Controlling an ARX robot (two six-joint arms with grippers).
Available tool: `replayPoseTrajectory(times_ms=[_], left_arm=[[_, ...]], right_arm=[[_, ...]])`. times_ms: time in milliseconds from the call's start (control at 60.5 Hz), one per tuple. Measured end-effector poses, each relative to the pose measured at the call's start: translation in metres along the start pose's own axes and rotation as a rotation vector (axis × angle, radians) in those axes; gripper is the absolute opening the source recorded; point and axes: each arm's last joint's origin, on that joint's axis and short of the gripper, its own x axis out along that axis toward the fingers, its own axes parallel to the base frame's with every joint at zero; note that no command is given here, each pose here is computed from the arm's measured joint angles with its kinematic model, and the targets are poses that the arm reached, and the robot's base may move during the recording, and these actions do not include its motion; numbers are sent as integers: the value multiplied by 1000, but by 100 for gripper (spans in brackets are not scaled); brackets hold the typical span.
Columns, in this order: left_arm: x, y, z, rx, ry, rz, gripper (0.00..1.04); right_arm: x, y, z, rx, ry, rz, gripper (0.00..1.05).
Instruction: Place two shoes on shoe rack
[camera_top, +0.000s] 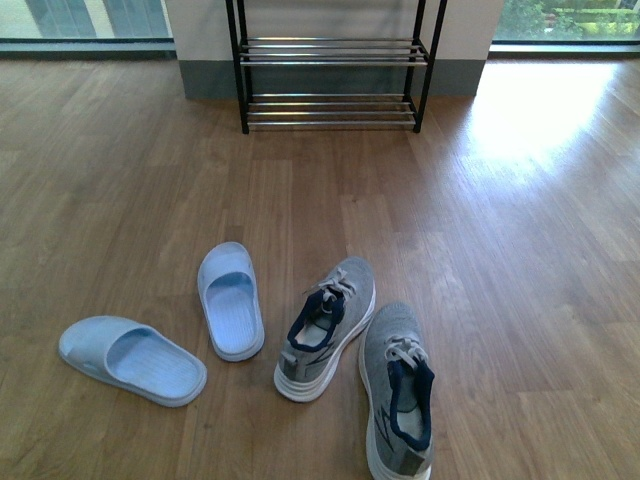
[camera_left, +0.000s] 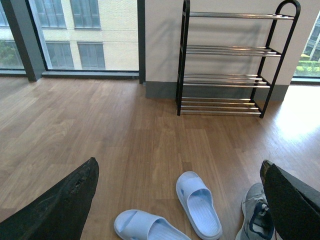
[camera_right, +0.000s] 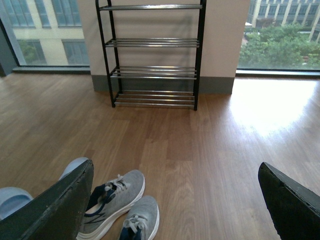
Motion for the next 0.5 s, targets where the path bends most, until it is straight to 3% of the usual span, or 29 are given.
replayPoseTrajectory(times_ms=[496], left_arm=[[0,0,0,0,0,0,95]], right_arm=[[0,0,0,0,1,0,95]])
